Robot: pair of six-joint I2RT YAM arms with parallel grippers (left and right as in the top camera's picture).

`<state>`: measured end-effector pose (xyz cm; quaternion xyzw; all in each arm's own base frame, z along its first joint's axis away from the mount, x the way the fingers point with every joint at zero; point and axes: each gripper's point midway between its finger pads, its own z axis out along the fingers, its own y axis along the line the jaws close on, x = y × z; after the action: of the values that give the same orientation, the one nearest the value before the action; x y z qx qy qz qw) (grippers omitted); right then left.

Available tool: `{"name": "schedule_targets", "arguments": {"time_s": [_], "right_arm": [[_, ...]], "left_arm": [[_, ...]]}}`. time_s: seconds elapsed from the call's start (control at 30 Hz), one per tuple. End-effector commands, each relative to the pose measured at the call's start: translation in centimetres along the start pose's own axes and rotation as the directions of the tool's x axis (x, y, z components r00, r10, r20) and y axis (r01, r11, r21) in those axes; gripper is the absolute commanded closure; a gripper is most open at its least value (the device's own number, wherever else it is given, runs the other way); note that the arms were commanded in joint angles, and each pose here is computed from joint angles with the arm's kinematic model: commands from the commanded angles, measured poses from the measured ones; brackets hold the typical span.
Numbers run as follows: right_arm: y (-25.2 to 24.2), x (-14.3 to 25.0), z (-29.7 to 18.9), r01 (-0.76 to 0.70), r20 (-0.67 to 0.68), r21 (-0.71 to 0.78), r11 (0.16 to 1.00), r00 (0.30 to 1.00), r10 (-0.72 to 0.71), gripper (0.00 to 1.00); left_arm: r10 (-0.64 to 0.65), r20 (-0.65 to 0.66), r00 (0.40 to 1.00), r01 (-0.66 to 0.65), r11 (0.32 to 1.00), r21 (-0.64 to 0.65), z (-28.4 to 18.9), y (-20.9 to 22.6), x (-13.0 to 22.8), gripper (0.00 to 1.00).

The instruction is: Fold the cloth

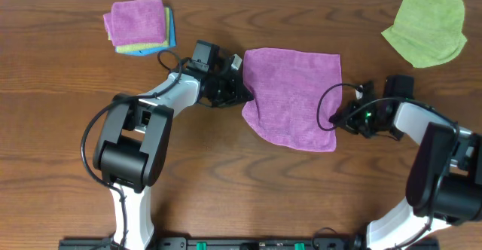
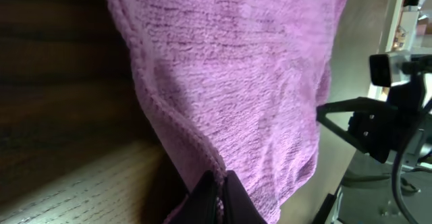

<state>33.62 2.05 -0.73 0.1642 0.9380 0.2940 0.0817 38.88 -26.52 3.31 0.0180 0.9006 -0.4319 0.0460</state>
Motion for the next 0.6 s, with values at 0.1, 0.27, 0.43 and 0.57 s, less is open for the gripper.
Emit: {"name": "schedule_targets", "arguments": {"time_s": [0.1,0.27,0.43,0.57], "right_arm": [[-2.4,0.3,-0.1,-0.029,-0.046,0.168,0.985,0.998,0.037,0.99],[-1.1,-1.4,-1.6,-0.009,-0.009,0.160,0.987,1.000,0.011,0.98],[0.0,-2.8,-2.6,0.010,0.026,0.151,0.988,1.000,-0.014,0.98],[1.1,-3.4,-2.9,0.018,0.036,0.105,0.994,0.999,-0.022,0.98]], "left_arm": [[0.033,0.026,0.999,-0.035,0.998,0.052,-0.6,-2.3,-2.2,0.94],[0.066,0.050,0.997,-0.069,0.995,0.073,-1.1,-3.8,-3.5,0.94],[0.081,0.071,0.994,-0.086,0.994,0.066,-1.4,-4.2,-4.2,0.94],[0.080,0.071,0.994,-0.085,0.994,0.066,-1.4,-4.2,-4.1,0.94]]}}
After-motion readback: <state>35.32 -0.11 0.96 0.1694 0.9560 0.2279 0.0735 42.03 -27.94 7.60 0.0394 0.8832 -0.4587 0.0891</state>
